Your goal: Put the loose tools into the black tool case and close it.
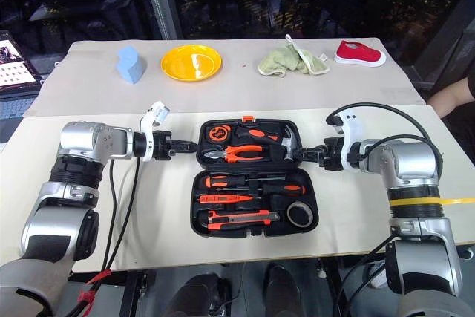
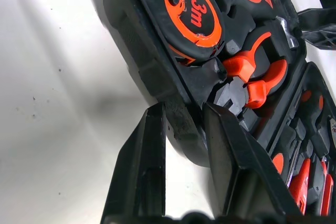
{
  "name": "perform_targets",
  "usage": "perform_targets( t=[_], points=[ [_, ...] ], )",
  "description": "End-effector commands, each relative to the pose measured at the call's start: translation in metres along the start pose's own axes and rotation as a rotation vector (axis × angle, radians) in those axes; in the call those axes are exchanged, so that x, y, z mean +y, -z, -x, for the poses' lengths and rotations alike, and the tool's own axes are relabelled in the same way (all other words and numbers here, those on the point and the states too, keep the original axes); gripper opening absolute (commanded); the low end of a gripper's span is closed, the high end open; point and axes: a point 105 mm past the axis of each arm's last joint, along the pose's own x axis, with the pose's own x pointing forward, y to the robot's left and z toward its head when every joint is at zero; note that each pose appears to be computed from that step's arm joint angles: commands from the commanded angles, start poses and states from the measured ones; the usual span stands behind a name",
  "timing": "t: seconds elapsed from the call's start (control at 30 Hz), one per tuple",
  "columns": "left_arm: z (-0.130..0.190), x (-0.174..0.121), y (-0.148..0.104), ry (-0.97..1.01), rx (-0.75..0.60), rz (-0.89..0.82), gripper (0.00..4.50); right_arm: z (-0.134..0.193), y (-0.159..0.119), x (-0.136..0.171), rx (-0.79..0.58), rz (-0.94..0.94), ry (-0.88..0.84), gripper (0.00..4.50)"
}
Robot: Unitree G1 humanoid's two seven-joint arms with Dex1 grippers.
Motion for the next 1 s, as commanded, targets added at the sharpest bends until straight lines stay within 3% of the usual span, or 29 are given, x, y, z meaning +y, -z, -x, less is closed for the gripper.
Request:
perform_targets(
  t=[0.03,0.2,0.23,0.33,0.37,0.47,0.57,0.67,0.93,0.97,1.0],
  points=[
    [0.005,-0.006,-0.003,0.012,0.008,-0.036,1.16,0.004,-0.014,0.001,-0.039,0.039,0.003,1.82],
    [0.010,-0.008,-0.001,0.014,0.020,-0.057,1.16,0.002,-0.014,0.001,-0.036,0.040,0.001,1.82],
    [0.010,-0.007,0.000,0.012,0.020,-0.060,1.69,0.002,-0.014,0.001,-0.036,0.041,0.001,1.79],
    [0.012,-0.004,0.003,-0.009,0.041,-0.058,2.45,0.002,-0.013,0.001,-0.033,0.043,0.000,1.79],
    [0.012,-0.003,0.004,-0.014,0.047,-0.056,3.00,0.002,-0.013,0.001,-0.032,0.045,0.000,1.79],
    [0.011,-0.002,0.005,-0.020,0.050,-0.045,4.08,0.002,-0.013,0.001,-0.031,0.047,-0.002,1.79],
    [0.006,0.003,0.005,-0.046,0.048,-0.039,4.08,0.001,-0.013,0.002,-0.033,0.051,-0.007,1.79],
    [0.002,0.005,0.004,-0.059,0.039,-0.029,3.26,0.001,-0.012,0.003,-0.029,0.060,-0.008,1.79],
    [-0.002,0.000,0.005,-0.029,0.045,-0.024,0.33,0.002,-0.015,0.003,-0.040,0.061,-0.007,1.79],
    [-0.004,-0.001,0.006,-0.022,0.047,-0.022,0.05,0.002,-0.015,0.004,-0.042,0.061,-0.009,1.79],
    [-0.006,-0.003,0.006,-0.013,0.047,-0.019,0.05,0.001,-0.015,0.004,-0.044,0.062,-0.012,1.79]
  ],
)
